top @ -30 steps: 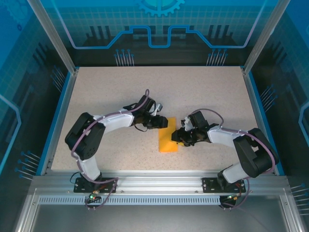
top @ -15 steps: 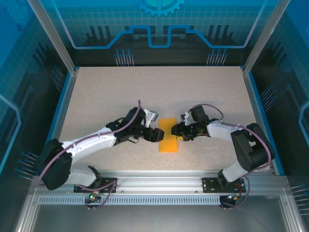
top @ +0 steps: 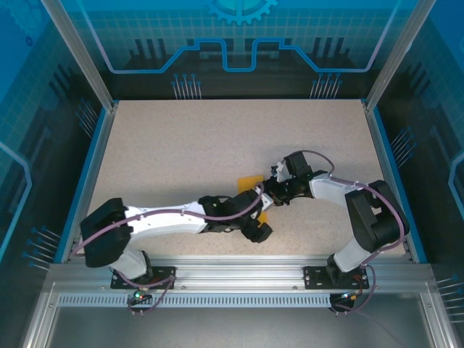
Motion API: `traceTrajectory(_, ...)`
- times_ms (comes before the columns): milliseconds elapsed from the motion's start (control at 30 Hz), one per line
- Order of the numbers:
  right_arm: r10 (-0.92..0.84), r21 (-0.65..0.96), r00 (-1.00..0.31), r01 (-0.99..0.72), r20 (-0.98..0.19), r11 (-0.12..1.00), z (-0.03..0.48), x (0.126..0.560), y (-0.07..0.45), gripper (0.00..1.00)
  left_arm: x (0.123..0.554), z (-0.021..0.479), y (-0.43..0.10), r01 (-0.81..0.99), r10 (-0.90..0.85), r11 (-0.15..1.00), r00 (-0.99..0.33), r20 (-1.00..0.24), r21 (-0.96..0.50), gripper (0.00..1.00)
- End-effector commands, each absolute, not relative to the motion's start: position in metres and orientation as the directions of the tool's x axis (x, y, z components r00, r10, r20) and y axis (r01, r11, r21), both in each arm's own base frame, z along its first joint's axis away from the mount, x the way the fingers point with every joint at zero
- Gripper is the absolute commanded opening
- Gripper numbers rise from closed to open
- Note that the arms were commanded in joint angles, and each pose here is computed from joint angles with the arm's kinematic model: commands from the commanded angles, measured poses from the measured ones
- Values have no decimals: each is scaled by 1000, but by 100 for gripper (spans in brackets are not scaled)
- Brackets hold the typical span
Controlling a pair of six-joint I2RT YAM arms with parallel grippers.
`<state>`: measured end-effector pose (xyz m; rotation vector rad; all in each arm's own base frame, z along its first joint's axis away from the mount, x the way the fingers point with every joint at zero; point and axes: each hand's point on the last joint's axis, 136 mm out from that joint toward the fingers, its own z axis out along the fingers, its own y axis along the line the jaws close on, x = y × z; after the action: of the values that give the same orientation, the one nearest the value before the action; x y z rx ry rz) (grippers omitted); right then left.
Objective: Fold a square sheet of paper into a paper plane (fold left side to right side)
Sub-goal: Fold the triangle a second time at the center of the table.
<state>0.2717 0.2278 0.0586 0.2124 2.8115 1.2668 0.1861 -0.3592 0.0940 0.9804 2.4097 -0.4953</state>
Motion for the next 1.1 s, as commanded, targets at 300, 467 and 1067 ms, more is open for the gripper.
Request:
traceTrajectory(300,157,750,-987,135,43,648,62,275,227,41,213,49,-355,643,653,740,-614,-444,200,88)
traceTrajectory(467,155,746,-987,140,50,651,59,274,227,41,222,47,-355,616,651,748,-605,-459,248,86)
traceTrajectory(1067,143,708,-988,137,52,692,52,271,222,40,215,66,-363,650,618,744,-582,-529,155,39)
